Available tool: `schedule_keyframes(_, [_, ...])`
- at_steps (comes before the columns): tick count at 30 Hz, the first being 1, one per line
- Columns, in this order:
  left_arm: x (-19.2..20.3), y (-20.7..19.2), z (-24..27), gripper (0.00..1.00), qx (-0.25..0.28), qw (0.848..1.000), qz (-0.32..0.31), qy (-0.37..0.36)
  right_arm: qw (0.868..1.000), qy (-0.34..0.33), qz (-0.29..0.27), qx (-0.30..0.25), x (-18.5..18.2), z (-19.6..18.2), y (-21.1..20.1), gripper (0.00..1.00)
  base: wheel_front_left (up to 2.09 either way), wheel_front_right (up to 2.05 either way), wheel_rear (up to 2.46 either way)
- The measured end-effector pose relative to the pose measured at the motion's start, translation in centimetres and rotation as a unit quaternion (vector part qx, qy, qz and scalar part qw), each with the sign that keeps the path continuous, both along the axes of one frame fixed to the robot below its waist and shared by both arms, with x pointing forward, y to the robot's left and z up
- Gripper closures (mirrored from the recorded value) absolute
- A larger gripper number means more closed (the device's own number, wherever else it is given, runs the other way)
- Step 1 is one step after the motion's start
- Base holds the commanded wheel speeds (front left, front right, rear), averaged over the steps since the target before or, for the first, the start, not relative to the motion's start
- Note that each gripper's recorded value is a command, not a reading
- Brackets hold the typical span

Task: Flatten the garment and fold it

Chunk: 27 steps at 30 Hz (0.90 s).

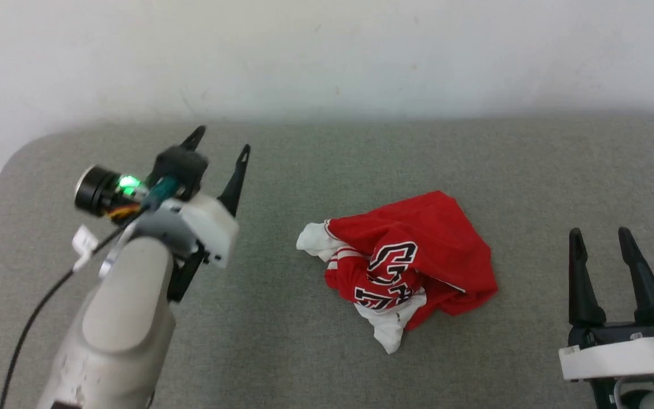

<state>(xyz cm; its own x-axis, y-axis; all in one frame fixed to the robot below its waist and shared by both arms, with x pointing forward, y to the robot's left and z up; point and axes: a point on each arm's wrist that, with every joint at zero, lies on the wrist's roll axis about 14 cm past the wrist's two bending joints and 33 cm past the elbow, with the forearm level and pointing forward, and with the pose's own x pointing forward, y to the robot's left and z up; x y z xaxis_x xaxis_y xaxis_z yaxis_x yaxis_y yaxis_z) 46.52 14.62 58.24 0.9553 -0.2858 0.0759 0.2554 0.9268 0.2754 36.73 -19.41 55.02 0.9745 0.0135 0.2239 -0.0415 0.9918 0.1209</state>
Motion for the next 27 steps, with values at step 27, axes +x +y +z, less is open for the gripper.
schedule_keyframes(27, [-0.1,-9.1,-18.0,0.00,0.229,0.830,-0.193,0.470,0.998,0.033,-0.047,-0.009,3.6,-2.5,-3.2,0.00,0.00,0.00,0.00])
